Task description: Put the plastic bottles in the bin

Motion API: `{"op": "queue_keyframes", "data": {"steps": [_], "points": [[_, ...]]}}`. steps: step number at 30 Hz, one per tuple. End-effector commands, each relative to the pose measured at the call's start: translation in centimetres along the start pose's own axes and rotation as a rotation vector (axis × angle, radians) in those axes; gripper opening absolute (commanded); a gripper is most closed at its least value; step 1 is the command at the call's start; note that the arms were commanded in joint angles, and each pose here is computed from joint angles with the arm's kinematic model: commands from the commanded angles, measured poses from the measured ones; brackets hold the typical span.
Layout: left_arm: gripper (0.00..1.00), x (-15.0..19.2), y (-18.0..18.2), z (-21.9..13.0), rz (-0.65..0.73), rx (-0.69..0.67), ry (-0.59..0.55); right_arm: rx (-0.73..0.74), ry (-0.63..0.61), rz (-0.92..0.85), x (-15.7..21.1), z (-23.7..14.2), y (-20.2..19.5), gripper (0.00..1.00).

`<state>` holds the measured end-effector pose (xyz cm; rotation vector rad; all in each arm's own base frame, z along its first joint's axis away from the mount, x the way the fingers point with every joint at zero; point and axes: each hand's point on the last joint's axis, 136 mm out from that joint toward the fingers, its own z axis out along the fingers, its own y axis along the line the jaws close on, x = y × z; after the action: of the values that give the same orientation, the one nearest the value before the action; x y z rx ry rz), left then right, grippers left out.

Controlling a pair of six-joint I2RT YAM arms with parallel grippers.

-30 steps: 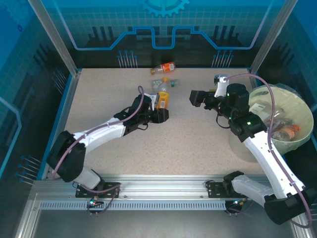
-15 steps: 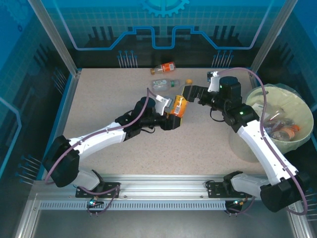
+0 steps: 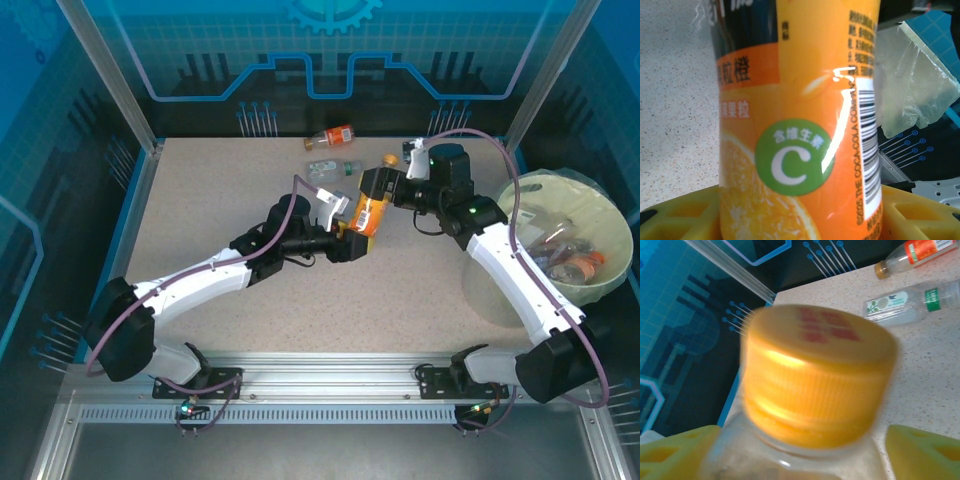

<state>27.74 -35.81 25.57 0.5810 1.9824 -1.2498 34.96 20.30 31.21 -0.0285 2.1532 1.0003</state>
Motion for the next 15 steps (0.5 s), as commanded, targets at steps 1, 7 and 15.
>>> {"op": "queue_keyframes", "data": {"steps": [1, 7, 15], "points": [[0.48, -1.7, -2.4, -0.6, 0.069, 0.064, -0.055, -0.059, 0.041, -0.015, 0.5, 0.0, 1.6, 0.73], [0.48, -1.5, -2.2, -0.4, 0.07, 0.059, -0.041, -0.061, 0.032, -0.042, 0.3, -0.3, 1.8, 0.56], [0.81, -2.0, -1.5, -0.3, 0.052, 0.005, -0.031, 0.039, -0.099, -0.094, -2.0, -2.3, 1.0, 0.45]]}}
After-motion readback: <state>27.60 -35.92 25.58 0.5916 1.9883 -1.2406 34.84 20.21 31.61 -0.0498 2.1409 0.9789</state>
